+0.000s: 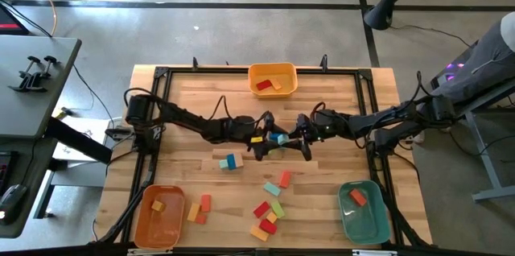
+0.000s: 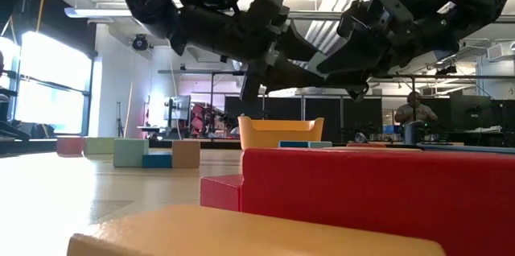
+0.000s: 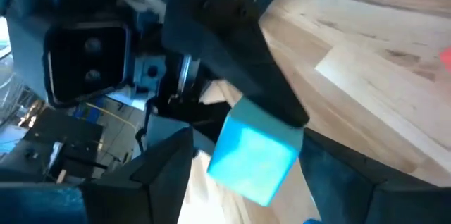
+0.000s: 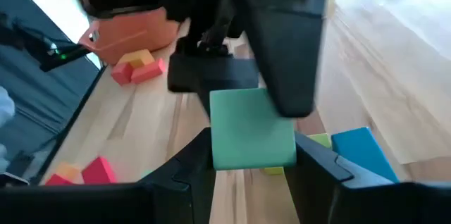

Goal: Sort blocks by size
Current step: Put the light blue square block into the orange bin

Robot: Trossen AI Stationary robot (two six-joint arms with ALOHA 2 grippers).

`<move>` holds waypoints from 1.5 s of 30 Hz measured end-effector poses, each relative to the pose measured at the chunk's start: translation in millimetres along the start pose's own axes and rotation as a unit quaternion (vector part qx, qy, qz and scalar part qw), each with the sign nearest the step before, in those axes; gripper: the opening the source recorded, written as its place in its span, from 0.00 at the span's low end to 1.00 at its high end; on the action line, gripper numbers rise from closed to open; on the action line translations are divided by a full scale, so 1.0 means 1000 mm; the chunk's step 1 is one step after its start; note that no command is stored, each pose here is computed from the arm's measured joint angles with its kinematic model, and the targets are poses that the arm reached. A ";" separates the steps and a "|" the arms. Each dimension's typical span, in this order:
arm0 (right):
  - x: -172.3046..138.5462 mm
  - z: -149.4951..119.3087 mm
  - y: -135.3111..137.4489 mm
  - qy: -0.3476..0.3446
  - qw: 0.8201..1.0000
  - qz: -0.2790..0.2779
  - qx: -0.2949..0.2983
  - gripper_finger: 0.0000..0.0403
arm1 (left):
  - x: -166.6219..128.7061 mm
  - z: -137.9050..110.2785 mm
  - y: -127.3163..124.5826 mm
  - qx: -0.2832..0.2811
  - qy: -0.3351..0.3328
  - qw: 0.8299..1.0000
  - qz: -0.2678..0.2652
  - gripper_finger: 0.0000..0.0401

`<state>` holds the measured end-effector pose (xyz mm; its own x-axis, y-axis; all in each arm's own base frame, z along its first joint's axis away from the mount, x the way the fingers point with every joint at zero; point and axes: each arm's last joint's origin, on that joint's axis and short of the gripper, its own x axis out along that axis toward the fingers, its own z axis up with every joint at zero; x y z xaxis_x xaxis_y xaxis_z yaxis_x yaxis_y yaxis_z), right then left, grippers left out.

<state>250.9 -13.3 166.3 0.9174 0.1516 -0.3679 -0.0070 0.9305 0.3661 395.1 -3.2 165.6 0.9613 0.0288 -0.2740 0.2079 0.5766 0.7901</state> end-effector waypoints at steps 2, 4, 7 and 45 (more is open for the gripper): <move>0.000 0.000 0.000 0.000 1.000 0.000 0.004 0.34 | 0.001 0.002 -0.002 0.001 -0.004 1.000 -0.002 0.55; 0.000 -0.001 0.000 0.005 1.000 -0.002 0.011 0.34 | 0.001 0.003 -0.005 0.002 -0.005 1.000 -0.007 0.52; 0.000 -0.001 0.000 0.007 1.000 -0.002 0.017 0.34 | 0.001 0.005 -0.006 0.003 -0.008 1.000 -0.008 0.45; -0.002 0.003 -0.007 -0.020 0.998 -0.052 -0.026 0.64 | -0.131 0.082 0.020 -0.185 0.277 0.938 0.092 0.30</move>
<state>250.9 -20.8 167.4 0.9297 0.0398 -0.3662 0.0700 0.9569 0.2817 288.1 -62.3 261.9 0.7117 0.5172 -0.4753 -0.1278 0.7607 0.6364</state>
